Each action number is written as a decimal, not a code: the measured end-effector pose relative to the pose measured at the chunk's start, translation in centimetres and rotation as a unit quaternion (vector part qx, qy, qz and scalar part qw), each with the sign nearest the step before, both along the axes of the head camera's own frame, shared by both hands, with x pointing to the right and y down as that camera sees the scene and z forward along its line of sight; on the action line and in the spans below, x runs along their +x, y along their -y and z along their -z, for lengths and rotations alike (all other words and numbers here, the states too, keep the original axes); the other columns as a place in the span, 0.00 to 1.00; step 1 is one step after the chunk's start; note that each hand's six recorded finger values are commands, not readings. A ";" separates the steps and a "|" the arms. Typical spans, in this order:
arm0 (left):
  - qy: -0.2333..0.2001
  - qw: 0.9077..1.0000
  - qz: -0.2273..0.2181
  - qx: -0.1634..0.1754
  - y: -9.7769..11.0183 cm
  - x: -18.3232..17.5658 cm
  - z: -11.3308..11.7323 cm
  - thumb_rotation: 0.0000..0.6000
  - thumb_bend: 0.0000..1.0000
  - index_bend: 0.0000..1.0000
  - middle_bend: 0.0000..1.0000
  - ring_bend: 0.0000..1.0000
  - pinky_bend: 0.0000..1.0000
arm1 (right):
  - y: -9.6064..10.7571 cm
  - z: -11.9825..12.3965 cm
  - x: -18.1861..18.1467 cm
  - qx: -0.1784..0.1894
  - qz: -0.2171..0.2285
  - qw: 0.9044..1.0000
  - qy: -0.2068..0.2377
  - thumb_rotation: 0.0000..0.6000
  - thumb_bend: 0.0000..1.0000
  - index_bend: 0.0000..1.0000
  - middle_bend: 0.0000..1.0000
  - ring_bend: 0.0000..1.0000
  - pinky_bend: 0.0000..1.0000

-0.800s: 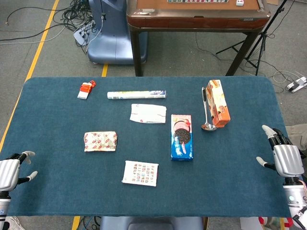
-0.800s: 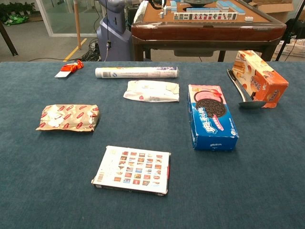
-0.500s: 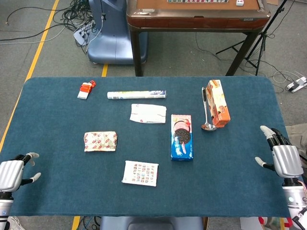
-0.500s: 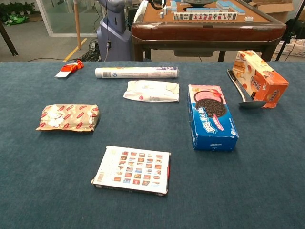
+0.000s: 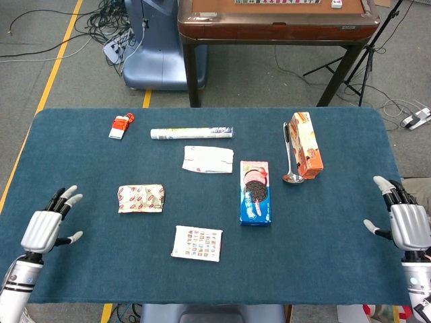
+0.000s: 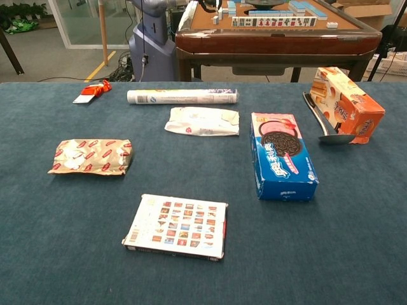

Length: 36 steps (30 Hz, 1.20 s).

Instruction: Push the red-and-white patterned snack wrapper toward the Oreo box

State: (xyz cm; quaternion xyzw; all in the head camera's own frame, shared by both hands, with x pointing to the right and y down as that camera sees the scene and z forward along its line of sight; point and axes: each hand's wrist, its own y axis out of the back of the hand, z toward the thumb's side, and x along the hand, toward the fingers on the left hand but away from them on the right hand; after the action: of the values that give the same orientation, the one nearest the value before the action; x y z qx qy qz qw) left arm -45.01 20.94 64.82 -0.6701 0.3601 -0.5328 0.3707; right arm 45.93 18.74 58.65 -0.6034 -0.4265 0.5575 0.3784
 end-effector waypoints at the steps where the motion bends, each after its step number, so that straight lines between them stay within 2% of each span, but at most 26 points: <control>1: -0.002 1.000 -0.001 0.002 0.5 0.1 -0.3 1.00 0.02 0.08 0.00 0.00 0.26 | -0.1 0.1 0.1 0.001 -0.002 1.000 -0.001 1.00 0.05 0.12 0.18 0.11 0.32; 5: -0.006 1.000 -0.008 -0.001 2.7 0.6 -2.2 1.00 0.01 0.03 0.00 0.00 0.21 | -0.2 0.4 0.3 0.006 -0.005 1.000 -0.001 1.00 0.05 0.12 0.18 0.11 0.32; 8: -0.006 1.000 -0.009 -0.010 4.0 1.2 -3.6 1.00 0.00 0.01 0.00 0.00 0.05 | -0.2 0.8 0.3 0.013 -0.007 1.000 0.002 1.00 0.05 0.12 0.18 0.11 0.32; 10: -0.003 1.000 -0.008 -0.011 4.6 1.5 -4.2 1.00 0.00 0.01 0.00 0.00 0.00 | -0.2 1.1 0.4 0.018 -0.008 1.000 0.001 1.00 0.05 0.12 0.18 0.11 0.32; 19: 0.024 0.999 -0.002 -0.032 6.4 1.9 -7.2 1.00 0.00 0.00 0.00 0.00 0.00 | -0.1 2.4 0.8 0.044 -0.016 0.999 0.002 1.00 0.05 0.12 0.18 0.11 0.32; 25: 0.031 0.999 0.017 -0.037 7.2 1.7 -8.5 1.00 0.00 0.00 0.00 0.00 0.00 | 0.1 2.3 0.8 0.039 -0.015 0.999 0.007 1.00 0.05 0.12 0.18 0.11 0.32; 29: 0.015 0.999 0.038 -0.035 7.8 2.0 -8.9 1.00 0.00 0.00 0.00 0.00 0.00 | 0.2 2.0 0.7 0.034 -0.013 0.999 0.010 1.00 0.05 0.12 0.18 0.11 0.32; 36: 0.027 0.998 0.035 -0.037 8.3 2.5 -9.5 1.00 0.00 0.00 0.00 0.00 0.00 | 0.4 2.0 0.7 0.033 -0.012 0.999 0.014 1.00 0.05 0.12 0.18 0.11 0.32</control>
State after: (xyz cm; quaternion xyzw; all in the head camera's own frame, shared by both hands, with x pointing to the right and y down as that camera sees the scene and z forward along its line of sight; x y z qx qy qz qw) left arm -42.52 12.68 74.37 -0.6558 0.3532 -0.5762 0.3362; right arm 46.59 18.33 56.66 -0.5932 -0.4566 0.5393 0.3857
